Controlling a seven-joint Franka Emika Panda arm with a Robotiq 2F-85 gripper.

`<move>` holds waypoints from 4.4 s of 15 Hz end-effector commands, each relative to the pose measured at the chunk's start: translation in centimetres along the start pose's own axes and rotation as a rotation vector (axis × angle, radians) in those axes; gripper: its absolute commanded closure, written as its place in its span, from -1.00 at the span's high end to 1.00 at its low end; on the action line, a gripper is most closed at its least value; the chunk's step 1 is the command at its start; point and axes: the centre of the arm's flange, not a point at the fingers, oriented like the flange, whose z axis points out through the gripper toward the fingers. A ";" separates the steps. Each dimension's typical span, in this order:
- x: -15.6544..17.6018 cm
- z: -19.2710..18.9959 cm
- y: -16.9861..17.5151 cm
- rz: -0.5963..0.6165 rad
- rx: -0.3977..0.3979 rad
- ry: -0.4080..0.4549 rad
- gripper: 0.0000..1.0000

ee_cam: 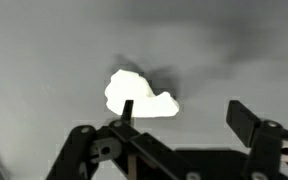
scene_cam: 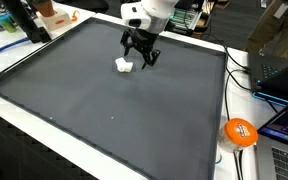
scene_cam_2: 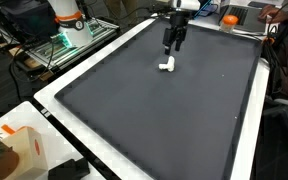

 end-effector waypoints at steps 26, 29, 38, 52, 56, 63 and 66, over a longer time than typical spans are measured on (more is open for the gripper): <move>2.0 3.6 1.6 0.054 -0.093 -0.106 -0.96; 1.8 3.2 1.6 0.052 -0.079 -0.115 -0.18; -0.8 -3.5 2.9 0.050 -0.047 -0.038 1.00; -10.5 -6.4 5.2 0.089 0.138 0.345 1.00; -12.2 -7.1 5.9 0.086 0.082 0.454 1.00; -12.3 -6.9 6.0 0.048 0.067 0.486 1.00; -12.6 -6.4 6.1 0.045 0.065 0.476 1.00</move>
